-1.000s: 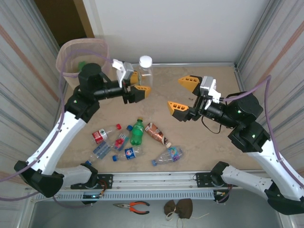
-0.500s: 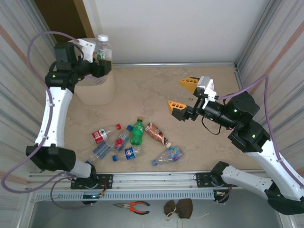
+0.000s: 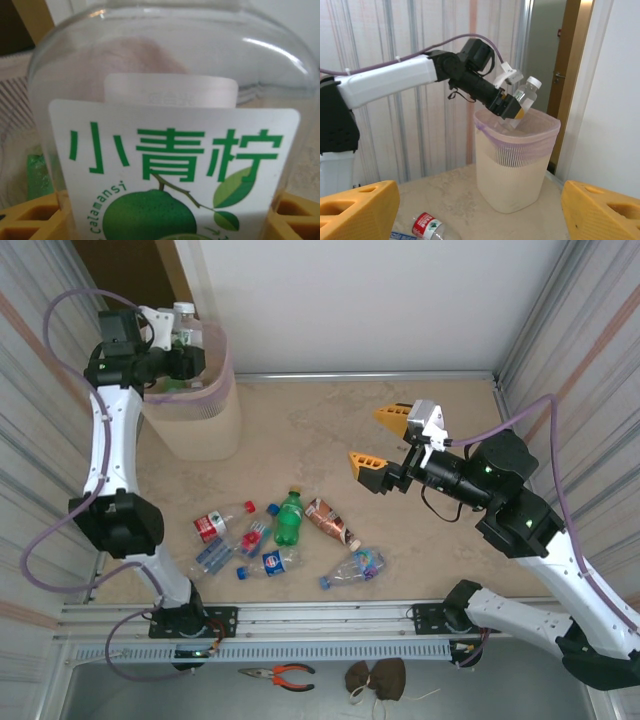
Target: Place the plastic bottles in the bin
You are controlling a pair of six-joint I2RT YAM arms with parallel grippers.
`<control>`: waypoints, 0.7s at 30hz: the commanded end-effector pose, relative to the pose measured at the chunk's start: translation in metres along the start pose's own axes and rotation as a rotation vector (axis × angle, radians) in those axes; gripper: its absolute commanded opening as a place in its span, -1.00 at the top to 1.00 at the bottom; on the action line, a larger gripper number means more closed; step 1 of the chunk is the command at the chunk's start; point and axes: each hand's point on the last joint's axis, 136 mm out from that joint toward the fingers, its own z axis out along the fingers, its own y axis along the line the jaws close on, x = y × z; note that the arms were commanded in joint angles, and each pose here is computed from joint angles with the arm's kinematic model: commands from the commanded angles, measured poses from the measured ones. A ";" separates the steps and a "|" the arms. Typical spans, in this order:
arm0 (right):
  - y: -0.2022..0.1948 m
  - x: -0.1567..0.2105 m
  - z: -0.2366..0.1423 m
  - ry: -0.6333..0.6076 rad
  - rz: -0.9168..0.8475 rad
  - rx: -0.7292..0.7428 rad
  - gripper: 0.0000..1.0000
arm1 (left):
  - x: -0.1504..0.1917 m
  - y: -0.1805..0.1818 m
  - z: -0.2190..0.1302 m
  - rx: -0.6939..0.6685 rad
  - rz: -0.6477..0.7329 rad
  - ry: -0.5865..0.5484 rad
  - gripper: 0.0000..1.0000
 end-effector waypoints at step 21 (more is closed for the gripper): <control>-0.003 0.007 -0.003 0.011 -0.017 0.030 -0.66 | 0.057 0.019 0.044 0.004 -0.049 0.236 -0.43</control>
